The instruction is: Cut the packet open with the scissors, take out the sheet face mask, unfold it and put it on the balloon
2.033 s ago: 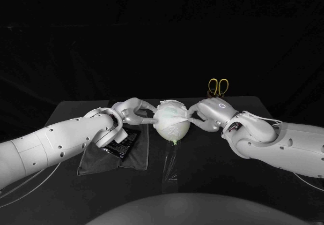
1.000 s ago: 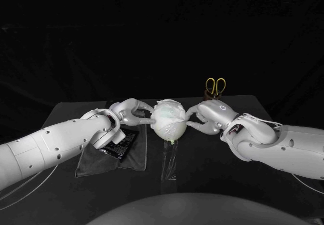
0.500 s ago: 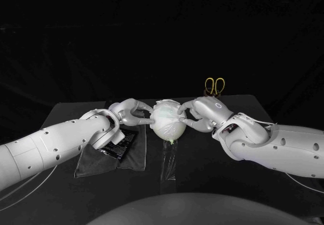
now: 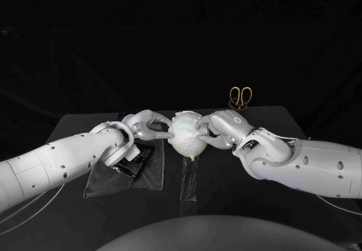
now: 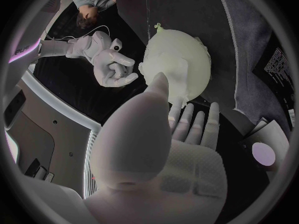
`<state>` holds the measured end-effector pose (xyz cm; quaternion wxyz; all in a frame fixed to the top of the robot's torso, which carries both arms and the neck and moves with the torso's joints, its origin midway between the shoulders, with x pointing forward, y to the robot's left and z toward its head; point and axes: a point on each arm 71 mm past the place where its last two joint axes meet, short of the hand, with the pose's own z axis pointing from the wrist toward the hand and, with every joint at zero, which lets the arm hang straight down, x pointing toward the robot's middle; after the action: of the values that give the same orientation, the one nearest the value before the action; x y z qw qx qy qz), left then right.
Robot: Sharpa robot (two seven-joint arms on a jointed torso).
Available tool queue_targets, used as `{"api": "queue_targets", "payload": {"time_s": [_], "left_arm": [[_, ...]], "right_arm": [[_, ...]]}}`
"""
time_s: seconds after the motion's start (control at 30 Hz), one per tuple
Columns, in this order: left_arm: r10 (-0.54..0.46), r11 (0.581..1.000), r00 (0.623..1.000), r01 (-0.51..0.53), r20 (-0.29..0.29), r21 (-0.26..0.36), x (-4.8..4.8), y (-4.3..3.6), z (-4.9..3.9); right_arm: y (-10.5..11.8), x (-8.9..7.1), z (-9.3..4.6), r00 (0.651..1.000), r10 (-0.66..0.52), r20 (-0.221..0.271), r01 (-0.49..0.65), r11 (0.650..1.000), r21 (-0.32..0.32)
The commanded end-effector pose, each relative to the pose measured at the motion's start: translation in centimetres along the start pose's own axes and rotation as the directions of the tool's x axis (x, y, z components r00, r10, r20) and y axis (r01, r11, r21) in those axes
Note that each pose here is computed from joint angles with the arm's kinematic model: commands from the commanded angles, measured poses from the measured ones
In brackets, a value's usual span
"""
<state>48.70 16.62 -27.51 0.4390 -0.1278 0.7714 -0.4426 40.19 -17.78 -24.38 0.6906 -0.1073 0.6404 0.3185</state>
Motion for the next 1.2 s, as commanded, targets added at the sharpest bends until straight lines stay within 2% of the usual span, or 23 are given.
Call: {"api": "queue_targets", "payload": {"time_s": [0.03,0.8,1.2], "left_arm": [[-0.007,1.000,1.000,0.007,-0.014,0.012,0.17,-0.25,0.05],[-0.008,1.000,1.000,0.008,-0.015,0.010,0.14,-0.20,0.02],[-0.009,1.000,1.000,0.009,-0.014,0.009,0.13,-0.19,0.02]], "right_arm": [[0.3,0.4,0.0,0.999,-0.040,-0.018,0.039,0.999,-0.022],[-0.4,1.3,0.5,0.997,-0.077,-0.020,0.077,0.997,-0.013],[-0.4,1.5,0.7,0.996,-0.090,-0.011,0.089,0.995,-0.033]]}}
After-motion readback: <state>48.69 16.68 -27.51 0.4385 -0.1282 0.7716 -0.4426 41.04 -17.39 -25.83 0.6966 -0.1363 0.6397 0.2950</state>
